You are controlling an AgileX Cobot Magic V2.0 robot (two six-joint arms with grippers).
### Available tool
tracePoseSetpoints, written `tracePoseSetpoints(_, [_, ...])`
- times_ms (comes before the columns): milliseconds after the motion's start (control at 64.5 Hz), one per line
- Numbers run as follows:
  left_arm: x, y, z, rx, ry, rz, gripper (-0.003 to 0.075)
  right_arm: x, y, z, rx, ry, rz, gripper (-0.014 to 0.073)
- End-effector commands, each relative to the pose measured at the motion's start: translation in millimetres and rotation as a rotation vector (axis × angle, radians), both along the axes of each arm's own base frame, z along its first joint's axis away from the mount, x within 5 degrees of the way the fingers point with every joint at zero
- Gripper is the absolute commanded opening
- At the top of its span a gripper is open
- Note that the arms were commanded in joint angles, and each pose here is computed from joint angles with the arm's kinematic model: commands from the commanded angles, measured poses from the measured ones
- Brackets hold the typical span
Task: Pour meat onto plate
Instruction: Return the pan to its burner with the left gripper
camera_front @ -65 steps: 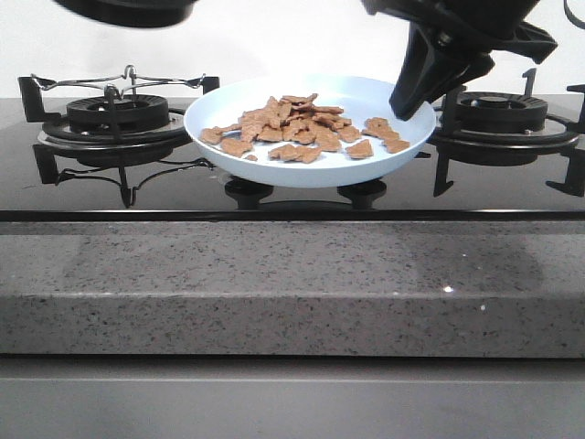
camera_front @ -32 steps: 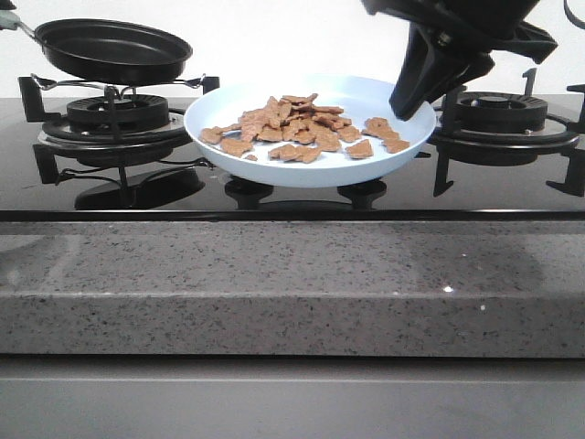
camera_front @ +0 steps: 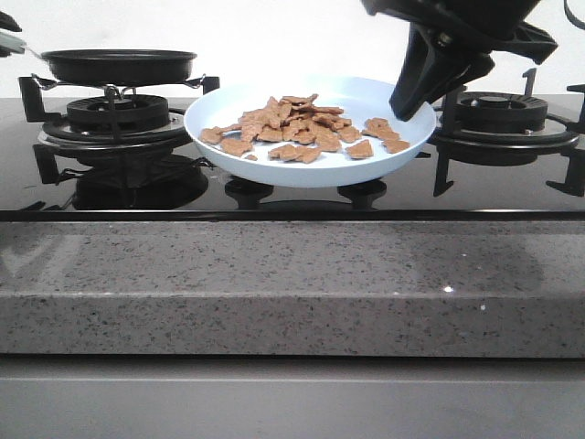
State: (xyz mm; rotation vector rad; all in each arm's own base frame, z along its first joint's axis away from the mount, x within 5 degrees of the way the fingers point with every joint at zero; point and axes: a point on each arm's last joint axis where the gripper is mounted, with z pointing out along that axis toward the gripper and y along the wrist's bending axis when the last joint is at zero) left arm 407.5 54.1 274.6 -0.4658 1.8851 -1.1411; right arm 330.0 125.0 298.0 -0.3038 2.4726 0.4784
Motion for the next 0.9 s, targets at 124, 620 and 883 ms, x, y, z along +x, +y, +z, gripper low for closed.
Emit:
tracePoseSetpoints(124, [-7.2, 3.0, 30.8, -0.002, -0.089, -0.016, 0.0477, -3.5, -1.8, 27.1, 0.038, -0.107, -0.012, -0.0113])
tracePoseSetpoints(620, [-50.9, 27.1, 70.5, 0.235, -0.080, -0.027, 0.0489, -3.5, -1.8, 27.1, 0.038, -0.107, -0.012, -0.0113])
tracePoseSetpoints(883, [-96.3, -7.8, 115.5, 0.604, -0.085, -0.055, 0.0483, -3.5, -1.8, 27.1, 0.038, -0.107, -0.012, -0.0113])
